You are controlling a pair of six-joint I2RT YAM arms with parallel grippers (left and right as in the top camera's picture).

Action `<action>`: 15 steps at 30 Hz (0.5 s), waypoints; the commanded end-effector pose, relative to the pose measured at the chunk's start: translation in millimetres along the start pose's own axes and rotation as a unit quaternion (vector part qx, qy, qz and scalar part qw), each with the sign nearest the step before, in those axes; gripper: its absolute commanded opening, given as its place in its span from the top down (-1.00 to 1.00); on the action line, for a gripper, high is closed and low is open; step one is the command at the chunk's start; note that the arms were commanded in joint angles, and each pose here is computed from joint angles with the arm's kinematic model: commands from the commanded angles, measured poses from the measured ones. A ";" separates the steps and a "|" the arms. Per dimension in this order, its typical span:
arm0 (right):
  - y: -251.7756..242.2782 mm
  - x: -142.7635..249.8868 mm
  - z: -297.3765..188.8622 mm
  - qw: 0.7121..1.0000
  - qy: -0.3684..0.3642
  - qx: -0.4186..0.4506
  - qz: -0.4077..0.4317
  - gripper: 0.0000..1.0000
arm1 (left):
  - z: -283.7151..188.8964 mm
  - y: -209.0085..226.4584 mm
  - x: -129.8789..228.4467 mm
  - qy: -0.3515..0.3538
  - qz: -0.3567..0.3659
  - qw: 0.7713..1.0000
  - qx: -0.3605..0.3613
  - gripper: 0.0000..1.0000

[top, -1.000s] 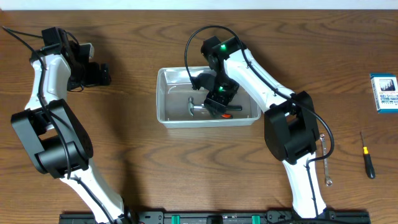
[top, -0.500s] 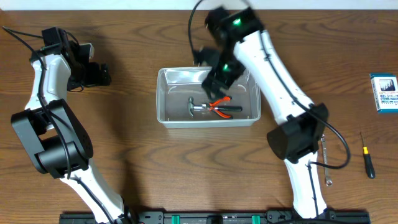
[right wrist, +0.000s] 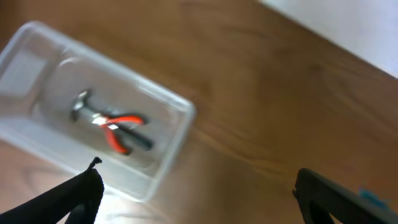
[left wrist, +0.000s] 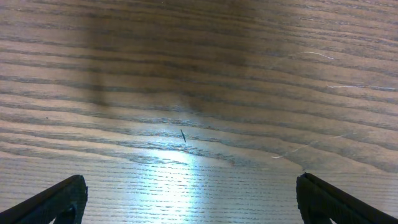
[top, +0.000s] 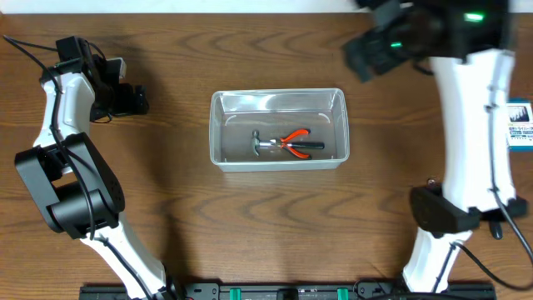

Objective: Pack container
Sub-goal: 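Raise the right gripper and withdraw it to the right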

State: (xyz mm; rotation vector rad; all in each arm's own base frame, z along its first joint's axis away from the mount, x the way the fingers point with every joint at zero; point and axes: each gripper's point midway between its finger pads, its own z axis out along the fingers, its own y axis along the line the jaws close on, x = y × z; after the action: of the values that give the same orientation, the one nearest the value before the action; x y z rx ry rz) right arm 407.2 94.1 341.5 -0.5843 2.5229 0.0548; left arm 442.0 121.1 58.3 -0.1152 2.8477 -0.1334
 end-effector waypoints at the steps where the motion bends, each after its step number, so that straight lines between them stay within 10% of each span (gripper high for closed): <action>1: -35.2 8.6 -22.5 0.998 -0.015 0.043 0.049 -0.98 | 2.8 1.3 2.5 0.005 0.002 1.000 -0.003 -0.96; 15: -153.5 80.8 -34.3 0.963 0.044 0.154 0.218 -0.98 | 2.8 1.3 2.5 0.005 0.002 1.000 -0.003 -0.96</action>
State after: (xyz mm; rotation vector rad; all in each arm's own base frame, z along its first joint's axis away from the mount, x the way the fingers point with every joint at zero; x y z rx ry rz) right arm 396.8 -72.7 340.9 -0.0176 2.6272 -0.2047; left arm 442.0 121.1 58.3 -0.1152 2.8477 -0.1334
